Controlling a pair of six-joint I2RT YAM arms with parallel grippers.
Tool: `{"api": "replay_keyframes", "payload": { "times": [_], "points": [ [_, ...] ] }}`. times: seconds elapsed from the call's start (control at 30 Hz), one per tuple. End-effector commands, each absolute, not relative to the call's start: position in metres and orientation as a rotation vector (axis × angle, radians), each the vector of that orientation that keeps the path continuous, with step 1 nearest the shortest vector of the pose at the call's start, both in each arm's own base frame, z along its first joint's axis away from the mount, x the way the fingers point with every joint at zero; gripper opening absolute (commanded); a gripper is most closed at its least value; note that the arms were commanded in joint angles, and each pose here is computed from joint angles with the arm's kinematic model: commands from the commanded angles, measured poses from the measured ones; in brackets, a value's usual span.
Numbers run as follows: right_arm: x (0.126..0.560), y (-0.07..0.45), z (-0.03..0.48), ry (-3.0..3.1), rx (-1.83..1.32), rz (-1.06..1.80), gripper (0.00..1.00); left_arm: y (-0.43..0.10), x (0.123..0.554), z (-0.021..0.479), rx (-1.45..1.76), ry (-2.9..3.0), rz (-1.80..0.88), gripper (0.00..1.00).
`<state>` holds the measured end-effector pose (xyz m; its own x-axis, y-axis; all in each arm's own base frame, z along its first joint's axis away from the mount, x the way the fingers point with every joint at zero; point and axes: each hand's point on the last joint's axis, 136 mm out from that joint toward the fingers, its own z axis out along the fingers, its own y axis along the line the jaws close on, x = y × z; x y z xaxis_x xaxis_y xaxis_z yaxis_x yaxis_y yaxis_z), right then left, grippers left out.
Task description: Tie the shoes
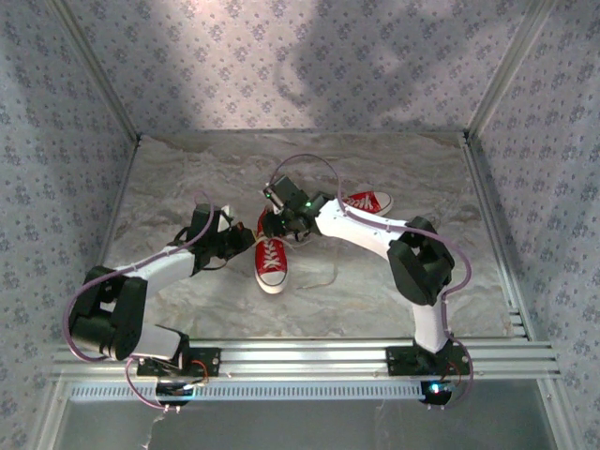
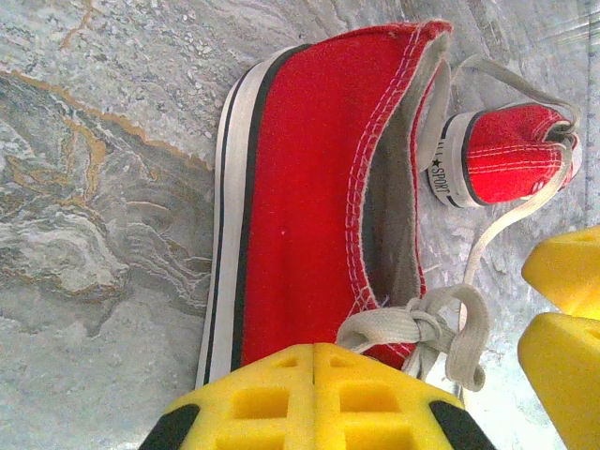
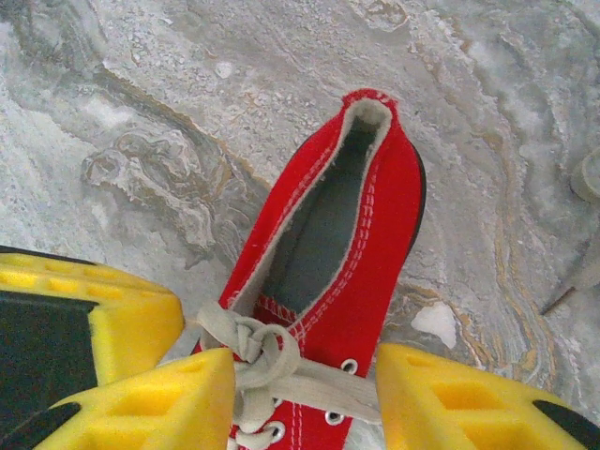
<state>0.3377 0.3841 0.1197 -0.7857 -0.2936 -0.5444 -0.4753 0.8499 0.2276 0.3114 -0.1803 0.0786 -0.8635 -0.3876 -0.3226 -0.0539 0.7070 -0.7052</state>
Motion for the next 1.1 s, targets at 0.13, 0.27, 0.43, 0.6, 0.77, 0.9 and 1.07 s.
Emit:
{"api": "replay_keyframes", "payload": {
  "times": [0.13, 0.27, 0.43, 0.6, 0.77, 0.9, 1.07],
  "points": [
    [0.334, 0.397, 0.112, 2.559, -0.637, 0.469, 0.47, -0.186, 0.313, 0.091, -0.289, 2.433, -1.025, 0.00],
    [0.336, 0.395, 0.106, 2.585, -0.637, 0.415, 0.45, -0.186, 0.313, 0.090, -0.290, 2.434, -1.026, 0.00],
    [0.338, 0.394, 0.105, 2.587, -0.637, 0.389, 0.35, -0.185, 0.313, 0.090, -0.292, 2.433, -1.025, 0.00],
    [0.337, 0.393, 0.107, 2.582, -0.632, 0.380, 0.20, -0.185, 0.313, 0.090, -0.292, 2.434, -1.023, 0.00],
    [0.338, 0.391, 0.109, 2.574, -0.623, 0.380, 0.09, -0.185, 0.313, 0.090, -0.296, 2.435, -1.019, 0.00],
    [0.338, 0.391, 0.112, 2.567, -0.621, 0.397, 0.15, -0.184, 0.313, 0.089, -0.296, 2.435, -1.019, 0.00],
    [0.335, 0.398, 0.107, 2.578, -0.646, 0.430, 0.38, -0.185, 0.313, 0.090, -0.295, 2.433, -1.022, 0.00]
  ]
}}
